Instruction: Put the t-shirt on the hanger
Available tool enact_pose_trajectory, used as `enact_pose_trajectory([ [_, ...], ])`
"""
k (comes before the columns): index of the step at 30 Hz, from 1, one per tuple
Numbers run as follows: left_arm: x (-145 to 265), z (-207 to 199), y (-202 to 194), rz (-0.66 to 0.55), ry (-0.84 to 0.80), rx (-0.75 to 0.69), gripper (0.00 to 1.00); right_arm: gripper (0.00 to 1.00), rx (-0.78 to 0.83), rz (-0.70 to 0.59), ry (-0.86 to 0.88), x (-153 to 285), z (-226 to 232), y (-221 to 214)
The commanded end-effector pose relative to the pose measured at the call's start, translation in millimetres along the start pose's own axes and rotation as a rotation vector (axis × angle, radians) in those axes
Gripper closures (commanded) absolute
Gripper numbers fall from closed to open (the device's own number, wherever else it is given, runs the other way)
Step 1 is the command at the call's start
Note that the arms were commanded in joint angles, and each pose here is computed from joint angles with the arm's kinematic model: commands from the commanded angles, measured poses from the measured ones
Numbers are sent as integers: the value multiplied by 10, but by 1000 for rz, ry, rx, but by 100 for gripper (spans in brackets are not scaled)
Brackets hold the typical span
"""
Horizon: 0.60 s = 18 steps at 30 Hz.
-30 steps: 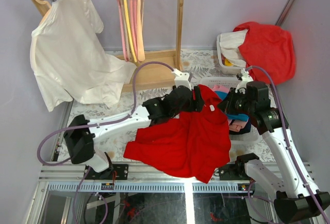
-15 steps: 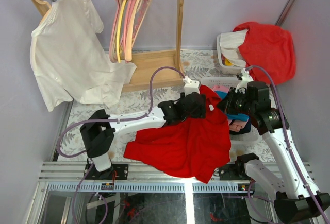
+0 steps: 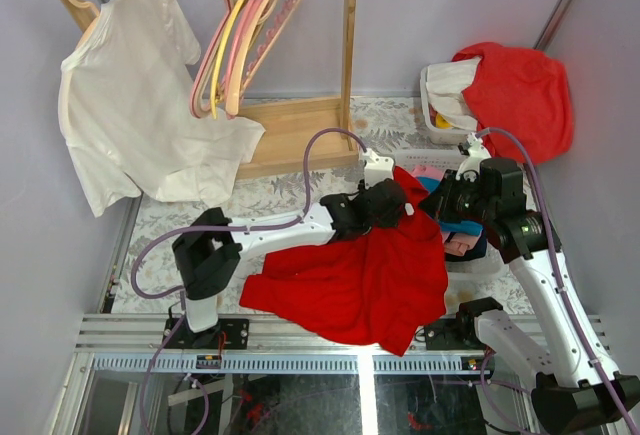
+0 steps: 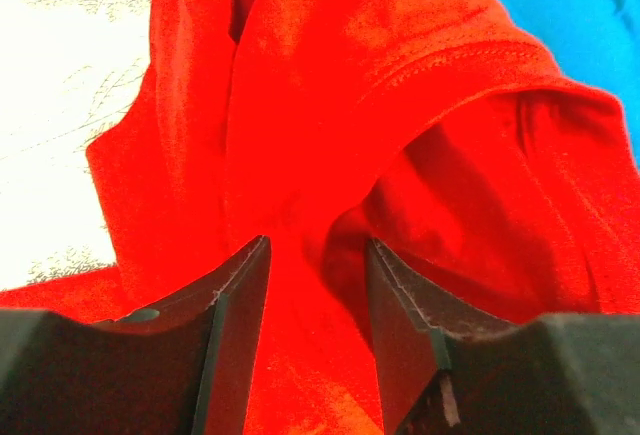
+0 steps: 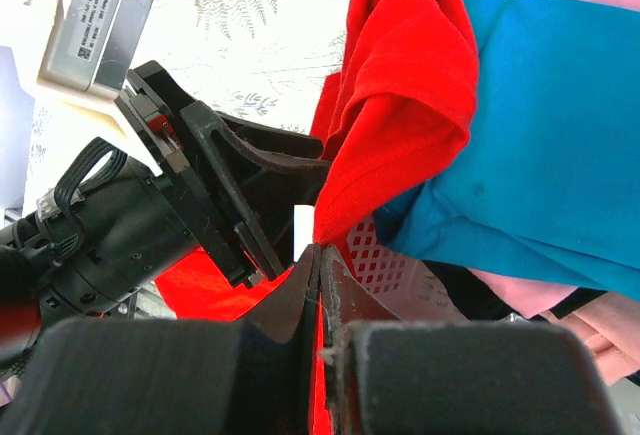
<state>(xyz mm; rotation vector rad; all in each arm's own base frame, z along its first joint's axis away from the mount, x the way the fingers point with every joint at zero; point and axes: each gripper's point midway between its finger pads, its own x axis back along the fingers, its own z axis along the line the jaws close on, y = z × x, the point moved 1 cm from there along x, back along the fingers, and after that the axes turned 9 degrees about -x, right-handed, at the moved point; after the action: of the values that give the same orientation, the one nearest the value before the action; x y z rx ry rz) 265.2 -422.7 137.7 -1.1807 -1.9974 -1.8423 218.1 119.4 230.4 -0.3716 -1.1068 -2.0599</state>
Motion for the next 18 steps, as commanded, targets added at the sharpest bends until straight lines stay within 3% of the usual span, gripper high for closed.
enact_pose_trajectory([
  [1,54,109,35,-32,49,12,59,100,18,-43,52,51,115,93],
  [5,96,207,-30,-35,65,33,59,100,16,-39,54,48,111,77],
  [10,66,259,-31,-28,106,14,82,100,14,-37,61,55,123,69],
  [18,359,349,289,-102,131,14,100,100,-10,-20,98,24,196,70],
])
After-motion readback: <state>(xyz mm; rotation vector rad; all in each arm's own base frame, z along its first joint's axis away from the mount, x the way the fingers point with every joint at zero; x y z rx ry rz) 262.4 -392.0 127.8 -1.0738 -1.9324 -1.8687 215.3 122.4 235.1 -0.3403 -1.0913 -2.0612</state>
